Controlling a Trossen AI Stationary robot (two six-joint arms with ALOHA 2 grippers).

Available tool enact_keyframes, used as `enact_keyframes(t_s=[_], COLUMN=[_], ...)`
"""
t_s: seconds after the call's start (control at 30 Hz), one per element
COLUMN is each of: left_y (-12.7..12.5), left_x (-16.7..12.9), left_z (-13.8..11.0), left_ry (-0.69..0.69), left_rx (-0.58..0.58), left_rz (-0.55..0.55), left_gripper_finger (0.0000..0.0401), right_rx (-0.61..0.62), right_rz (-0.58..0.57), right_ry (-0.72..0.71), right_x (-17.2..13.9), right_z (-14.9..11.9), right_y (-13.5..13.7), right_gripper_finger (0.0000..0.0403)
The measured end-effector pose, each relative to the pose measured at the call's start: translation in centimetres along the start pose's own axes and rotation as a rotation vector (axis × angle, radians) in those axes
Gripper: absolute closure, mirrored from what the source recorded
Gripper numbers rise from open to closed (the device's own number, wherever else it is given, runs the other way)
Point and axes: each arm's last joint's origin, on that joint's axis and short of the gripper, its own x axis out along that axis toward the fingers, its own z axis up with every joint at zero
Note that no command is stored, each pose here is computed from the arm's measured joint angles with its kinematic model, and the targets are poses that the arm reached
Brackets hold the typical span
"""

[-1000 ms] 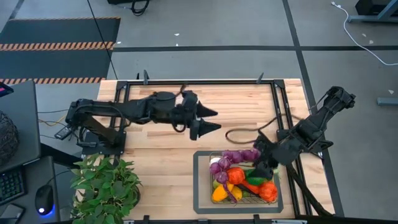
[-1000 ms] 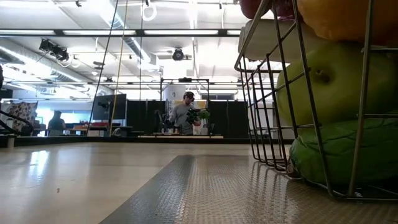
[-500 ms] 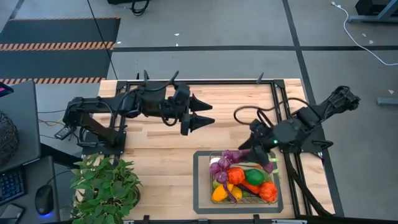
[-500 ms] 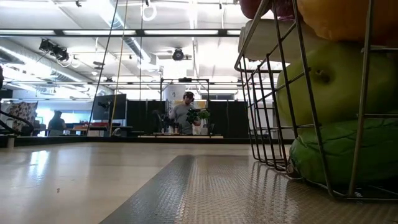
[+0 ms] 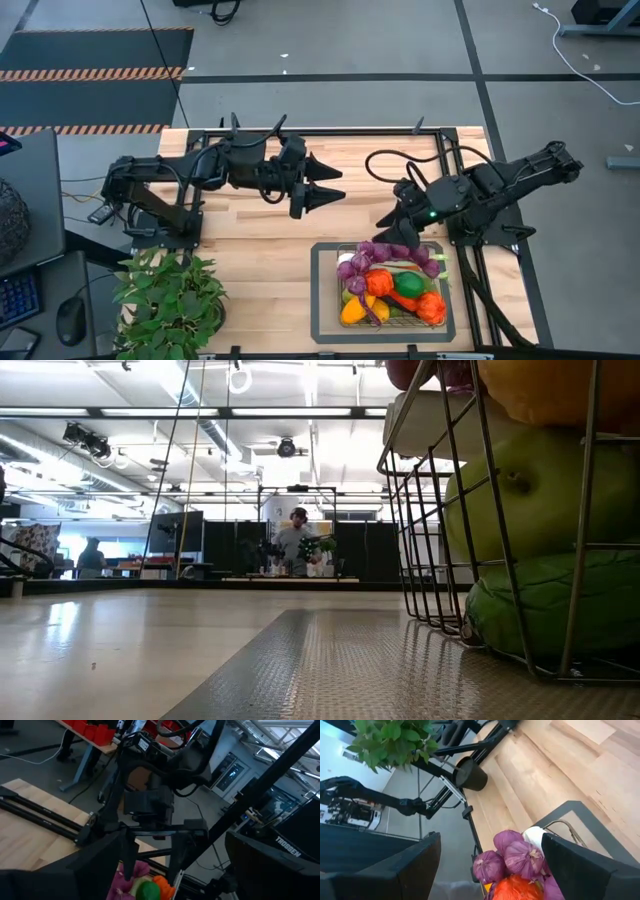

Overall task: Build produce basket
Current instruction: Return to Home Position

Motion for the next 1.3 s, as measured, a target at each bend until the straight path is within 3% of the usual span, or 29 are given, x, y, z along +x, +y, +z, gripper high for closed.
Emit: enact_keyframes(t_s=[0.17, 0.3, 0.47, 0.6, 0.83, 1.17, 1.3], left_y=[0.2, -0.7, -1.6, -1.3, -1.9, -2.9, -1.6], left_x=[0.0, -0.3, -0.8, -0.5, -2.1, -9.3, -11.2], left_z=[0.1, 0.7, 2.1, 1.6, 2.4, 4.4, 2.3], left_ry=[-0.025, -0.19, -0.322, -0.263, -0.265, -0.256, -0.268], left_rx=[0.008, 0.1, 0.127, 0.137, 0.172, 0.278, 0.265], left_rz=[0.038, 0.125, 0.048, 0.064, 0.001, 0.017, 0.041], left_gripper_finger=[0.0055, 0.0083, 0.0137, 0.0209, 0.0382, 0.0396, 0.0397], right_rx=[0.007, 0.017, 0.024, 0.014, -0.003, -0.015, -0.019], right_rz=[-0.004, 0.003, 0.0, -0.018, -0.063, -0.105, -0.118], right_ry=[-0.043, -0.069, -0.07, -0.084, -0.068, -0.028, -0.022], right_x=[0.0, 0.0, -0.1, -0.1, -0.2, -0.3, -0.3], right_z=[0.3, 0.3, -0.2, -0.6, -1.2, -1.8, -1.9], right_y=[0.0, 0.2, 0.5, 0.7, 0.5, 0.2, 0.0], right_gripper_finger=[0.0054, 0.0054, 0.0054, 0.0054, 0.0054, 0.0054, 0.0054])
